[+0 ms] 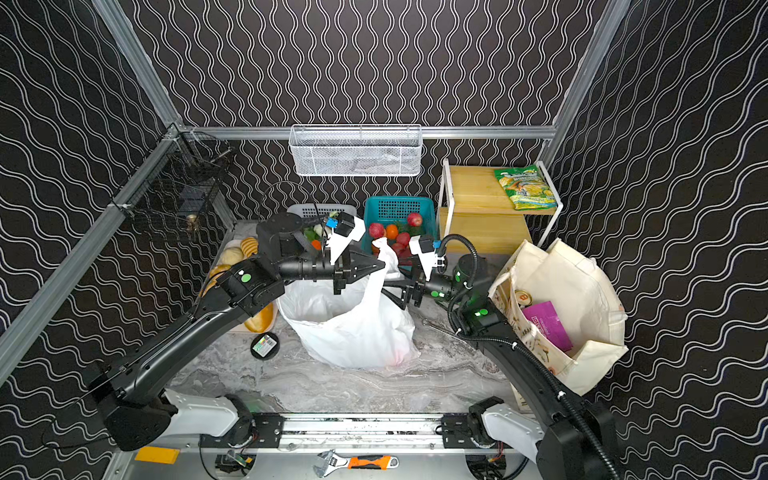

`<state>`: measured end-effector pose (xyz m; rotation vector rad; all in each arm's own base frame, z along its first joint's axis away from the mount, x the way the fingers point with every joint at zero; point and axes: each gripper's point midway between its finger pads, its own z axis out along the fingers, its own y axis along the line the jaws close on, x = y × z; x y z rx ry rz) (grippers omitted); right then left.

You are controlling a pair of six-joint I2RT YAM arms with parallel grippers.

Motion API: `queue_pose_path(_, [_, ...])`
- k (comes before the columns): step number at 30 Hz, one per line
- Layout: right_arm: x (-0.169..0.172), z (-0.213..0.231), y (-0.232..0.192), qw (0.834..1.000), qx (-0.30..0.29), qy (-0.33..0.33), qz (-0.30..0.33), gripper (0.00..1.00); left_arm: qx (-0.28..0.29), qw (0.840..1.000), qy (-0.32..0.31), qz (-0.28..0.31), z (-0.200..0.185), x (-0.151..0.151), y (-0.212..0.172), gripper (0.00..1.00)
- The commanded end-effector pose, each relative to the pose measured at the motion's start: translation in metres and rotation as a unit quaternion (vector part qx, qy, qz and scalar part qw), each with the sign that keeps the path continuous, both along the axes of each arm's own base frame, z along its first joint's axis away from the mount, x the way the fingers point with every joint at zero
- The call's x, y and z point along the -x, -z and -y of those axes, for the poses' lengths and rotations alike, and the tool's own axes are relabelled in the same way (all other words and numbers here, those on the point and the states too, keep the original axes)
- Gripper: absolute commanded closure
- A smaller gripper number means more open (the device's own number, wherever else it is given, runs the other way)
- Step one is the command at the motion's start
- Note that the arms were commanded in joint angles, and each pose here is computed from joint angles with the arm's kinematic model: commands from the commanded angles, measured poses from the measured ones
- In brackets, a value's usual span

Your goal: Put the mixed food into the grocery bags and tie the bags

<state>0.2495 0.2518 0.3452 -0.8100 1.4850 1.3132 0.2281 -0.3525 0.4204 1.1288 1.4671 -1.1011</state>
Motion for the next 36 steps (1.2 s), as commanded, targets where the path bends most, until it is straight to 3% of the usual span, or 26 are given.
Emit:
queue_pose_path(1, [0.006, -0.001, -0.013, 1.0, -0.008, -0.015, 0.025, 0.07, 0.009, 1.0, 0.005, 0.019, -0.001, 0.002, -0.009, 1.0])
queue_pose_path(4, [-0.002, -0.001, -0.003, 1.0, 0.022, -0.001, 0.003, 0.26, 0.007, 1.0, 0.0, 0.021, -0.003, 0.002, -0.008, 1.0])
queue_pose_path(6, [-0.005, -0.002, 0.0, 0.999, 0.031, 0.002, -0.013, 0.47, 0.006, 1.0, -0.005, 0.016, -0.002, 0.0, -0.006, 0.99])
queue_pose_path(11, [-0.007, 0.002, -0.001, 0.999, 0.023, 0.023, -0.015, 0.91, 0.002, 1.0, -0.017, -0.011, -0.001, -0.005, -0.008, 0.78])
queue_pose_path(12, [-0.007, 0.003, -0.003, 0.999, 0.019, 0.029, -0.012, 0.94, 0.001, 1.0, -0.018, -0.015, -0.001, -0.006, -0.008, 0.74])
queue_pose_path(14, [-0.008, 0.006, -0.004, 0.999, 0.015, 0.042, -0.007, 0.95, -0.001, 0.999, -0.023, -0.035, 0.0, -0.008, -0.01, 0.6])
queue_pose_path(18, [-0.008, 0.009, -0.004, 0.998, 0.017, 0.053, -0.001, 0.96, -0.003, 0.998, -0.017, -0.063, 0.003, -0.007, -0.015, 0.47])
queue_pose_path(21, [-0.007, 0.01, -0.003, 0.998, 0.018, 0.055, -0.002, 0.95, -0.007, 0.996, -0.027, -0.085, 0.005, -0.012, -0.016, 0.42])
queue_pose_path(26, [-0.002, 0.01, -0.003, 0.999, 0.016, 0.05, 0.003, 0.95, -0.001, 0.992, -0.072, -0.101, 0.005, -0.03, -0.021, 0.42])
queue_pose_path(32, [0.002, 0.011, -0.002, 0.999, 0.017, 0.05, 0.006, 0.94, -0.022, 0.983, -0.132, -0.124, 0.002, -0.052, -0.012, 0.53])
queue_pose_path(36, [0.002, 0.012, -0.001, 0.998, 0.02, 0.054, 0.005, 0.94, -0.024, 0.984, -0.117, -0.13, 0.006, -0.049, -0.011, 0.78])
